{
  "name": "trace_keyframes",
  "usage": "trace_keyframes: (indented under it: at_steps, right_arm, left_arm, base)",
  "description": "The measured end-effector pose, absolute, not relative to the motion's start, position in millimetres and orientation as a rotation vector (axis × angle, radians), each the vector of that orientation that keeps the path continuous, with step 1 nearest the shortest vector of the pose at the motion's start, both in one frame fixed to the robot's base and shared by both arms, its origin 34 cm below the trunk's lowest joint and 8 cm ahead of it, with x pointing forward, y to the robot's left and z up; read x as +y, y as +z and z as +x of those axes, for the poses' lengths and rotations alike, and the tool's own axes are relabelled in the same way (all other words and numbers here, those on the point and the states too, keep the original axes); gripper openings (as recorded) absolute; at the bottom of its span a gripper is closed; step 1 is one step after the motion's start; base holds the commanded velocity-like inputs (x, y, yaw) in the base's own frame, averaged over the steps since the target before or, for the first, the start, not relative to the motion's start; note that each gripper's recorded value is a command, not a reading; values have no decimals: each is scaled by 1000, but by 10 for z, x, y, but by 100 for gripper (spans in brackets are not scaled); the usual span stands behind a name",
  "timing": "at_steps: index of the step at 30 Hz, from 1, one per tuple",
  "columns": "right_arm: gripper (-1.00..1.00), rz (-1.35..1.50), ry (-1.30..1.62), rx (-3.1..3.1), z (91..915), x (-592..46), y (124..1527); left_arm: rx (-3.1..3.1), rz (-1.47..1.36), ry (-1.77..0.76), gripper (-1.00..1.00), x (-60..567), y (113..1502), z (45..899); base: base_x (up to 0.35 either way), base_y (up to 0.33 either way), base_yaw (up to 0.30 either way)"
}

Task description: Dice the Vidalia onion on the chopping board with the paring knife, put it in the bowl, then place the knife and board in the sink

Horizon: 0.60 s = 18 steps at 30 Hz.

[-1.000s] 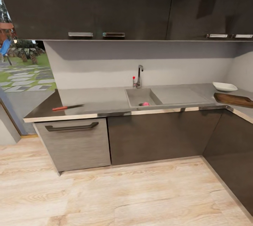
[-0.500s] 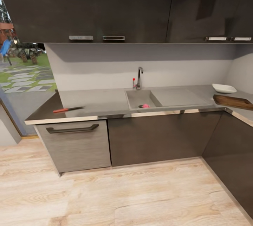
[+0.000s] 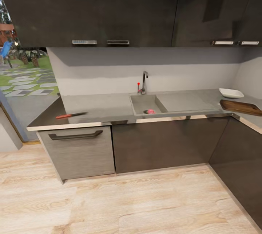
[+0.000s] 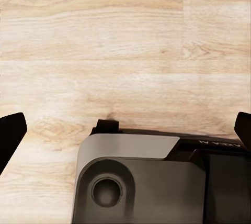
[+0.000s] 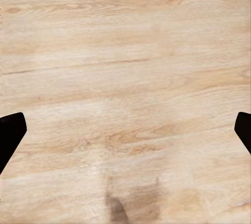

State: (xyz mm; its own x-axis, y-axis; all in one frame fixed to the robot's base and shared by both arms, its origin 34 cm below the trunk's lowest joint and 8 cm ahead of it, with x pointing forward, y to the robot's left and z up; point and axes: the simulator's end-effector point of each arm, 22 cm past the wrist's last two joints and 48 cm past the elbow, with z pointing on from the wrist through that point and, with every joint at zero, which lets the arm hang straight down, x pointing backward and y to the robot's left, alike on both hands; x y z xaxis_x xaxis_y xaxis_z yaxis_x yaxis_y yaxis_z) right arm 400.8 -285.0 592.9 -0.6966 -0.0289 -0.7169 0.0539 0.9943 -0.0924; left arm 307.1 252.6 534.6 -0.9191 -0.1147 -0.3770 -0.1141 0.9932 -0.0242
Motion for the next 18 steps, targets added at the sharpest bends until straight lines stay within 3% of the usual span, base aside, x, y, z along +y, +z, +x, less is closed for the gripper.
trace_keyframes:
  at_steps: [18]
  right_arm:
    - [100, 18, -134, 2338, 3983, -2845, 6172]
  left_arm:
    - [2750, -164, 0, 100, 2534, 5589, 3045]
  base:
    - [0, 0, 0]
